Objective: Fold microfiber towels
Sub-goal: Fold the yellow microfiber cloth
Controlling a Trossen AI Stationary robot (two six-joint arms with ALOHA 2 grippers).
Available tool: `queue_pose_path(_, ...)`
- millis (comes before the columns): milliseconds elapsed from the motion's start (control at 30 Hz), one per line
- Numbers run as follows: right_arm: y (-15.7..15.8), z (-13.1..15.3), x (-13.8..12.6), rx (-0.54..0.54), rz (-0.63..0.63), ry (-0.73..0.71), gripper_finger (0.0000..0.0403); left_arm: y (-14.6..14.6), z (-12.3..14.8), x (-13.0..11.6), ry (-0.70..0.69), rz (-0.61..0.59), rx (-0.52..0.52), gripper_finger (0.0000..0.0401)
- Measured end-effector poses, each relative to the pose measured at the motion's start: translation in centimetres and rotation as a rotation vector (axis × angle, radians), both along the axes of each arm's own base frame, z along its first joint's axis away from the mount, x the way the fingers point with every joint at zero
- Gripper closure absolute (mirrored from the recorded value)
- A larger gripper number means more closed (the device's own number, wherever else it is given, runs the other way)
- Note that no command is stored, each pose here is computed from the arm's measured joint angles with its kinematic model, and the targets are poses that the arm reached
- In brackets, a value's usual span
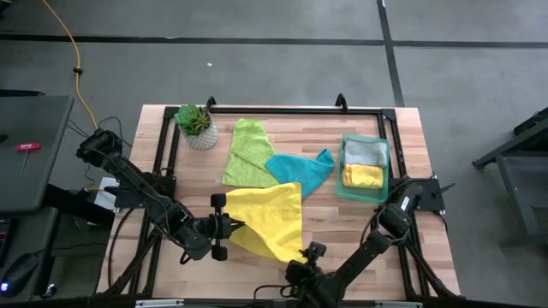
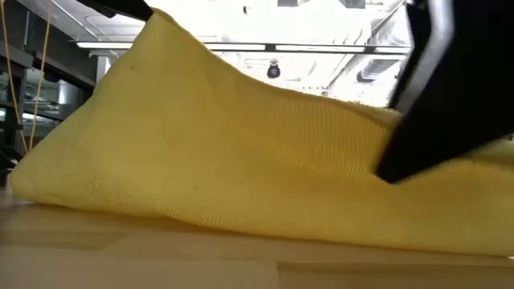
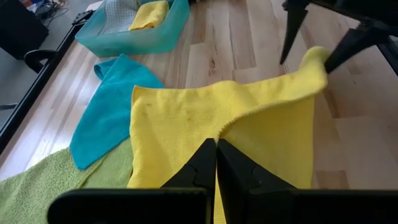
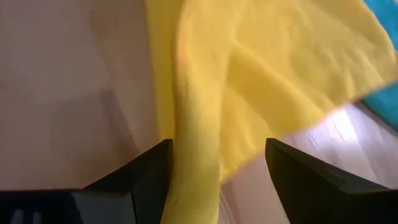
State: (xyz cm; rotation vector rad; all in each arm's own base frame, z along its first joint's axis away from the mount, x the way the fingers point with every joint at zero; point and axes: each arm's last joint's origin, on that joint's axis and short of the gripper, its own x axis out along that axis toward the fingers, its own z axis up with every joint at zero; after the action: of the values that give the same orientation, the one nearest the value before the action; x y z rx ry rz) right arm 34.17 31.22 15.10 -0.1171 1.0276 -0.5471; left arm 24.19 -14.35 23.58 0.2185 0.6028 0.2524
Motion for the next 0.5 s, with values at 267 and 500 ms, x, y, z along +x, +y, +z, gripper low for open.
queue_pose_path(267, 0.2, 0.1, -2.4, -0.025, -0.031, 0.168, 0.0155, 0.0, 0.0, 0.0, -0.002, 0.003, -0.008, 0.0401)
queue_pose_path(500, 0.7, 0.2, -3.1, -0.052, -0.011, 0.174, 0.0155, 0.0, 0.0, 0.0, 0.002, -0.002, 0.002, 0.0401)
